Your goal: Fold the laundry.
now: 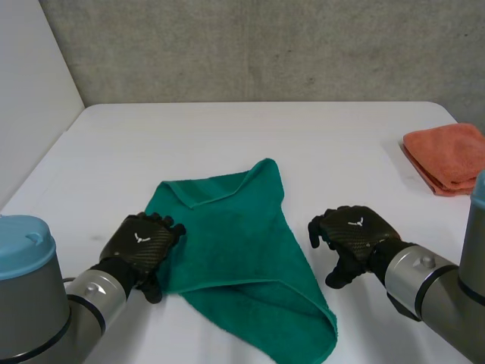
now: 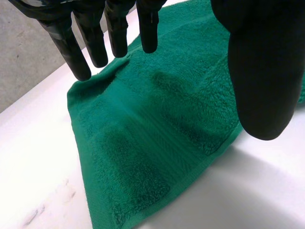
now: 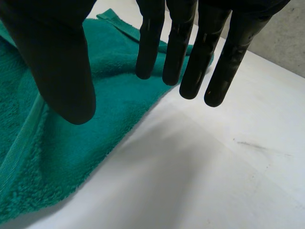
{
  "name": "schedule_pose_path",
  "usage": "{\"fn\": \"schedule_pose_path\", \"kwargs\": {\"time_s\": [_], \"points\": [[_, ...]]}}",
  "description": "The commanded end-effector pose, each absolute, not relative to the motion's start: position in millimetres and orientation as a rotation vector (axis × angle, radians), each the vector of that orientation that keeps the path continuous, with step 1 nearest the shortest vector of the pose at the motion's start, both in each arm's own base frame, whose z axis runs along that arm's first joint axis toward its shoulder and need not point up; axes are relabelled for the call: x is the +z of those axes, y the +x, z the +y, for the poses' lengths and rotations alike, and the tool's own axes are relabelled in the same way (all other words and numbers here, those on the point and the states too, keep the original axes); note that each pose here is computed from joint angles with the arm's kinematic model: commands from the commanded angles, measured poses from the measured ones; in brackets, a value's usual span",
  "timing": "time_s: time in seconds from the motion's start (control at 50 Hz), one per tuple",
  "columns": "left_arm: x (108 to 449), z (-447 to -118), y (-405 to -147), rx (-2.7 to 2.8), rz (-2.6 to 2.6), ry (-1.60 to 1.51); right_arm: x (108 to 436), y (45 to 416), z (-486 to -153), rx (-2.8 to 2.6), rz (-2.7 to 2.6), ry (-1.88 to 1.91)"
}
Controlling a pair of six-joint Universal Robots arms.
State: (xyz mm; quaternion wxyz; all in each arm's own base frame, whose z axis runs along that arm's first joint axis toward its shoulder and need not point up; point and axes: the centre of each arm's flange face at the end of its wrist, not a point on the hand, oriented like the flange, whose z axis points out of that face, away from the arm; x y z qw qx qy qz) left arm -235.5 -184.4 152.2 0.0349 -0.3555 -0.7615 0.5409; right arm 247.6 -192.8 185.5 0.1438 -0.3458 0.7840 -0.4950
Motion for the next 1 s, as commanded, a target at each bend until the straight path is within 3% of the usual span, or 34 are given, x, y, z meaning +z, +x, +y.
{"fn": "schedule_pose_path", "kwargs": {"time_s": [0.02,0.4,0.6,0.72,1.0], "points": [[138,-191,-244,1.649,-2.296,-1.114,175,246,-188,-1.428,2.266,-1.008],[122,-209,-260,1.607,-2.288,-1.138,164,238,-182,-1.398,2.303,-0.996],[167,-211,-260,1.791,-2.179,-1.088,169,236,-179,-1.378,2.321,-0.941],[193,-210,-260,1.891,-2.107,-1.061,167,234,-170,-1.214,2.386,-0.704],[209,-213,-265,1.951,-2.052,-1.052,154,251,-166,-1.06,2.376,-0.588]]}}
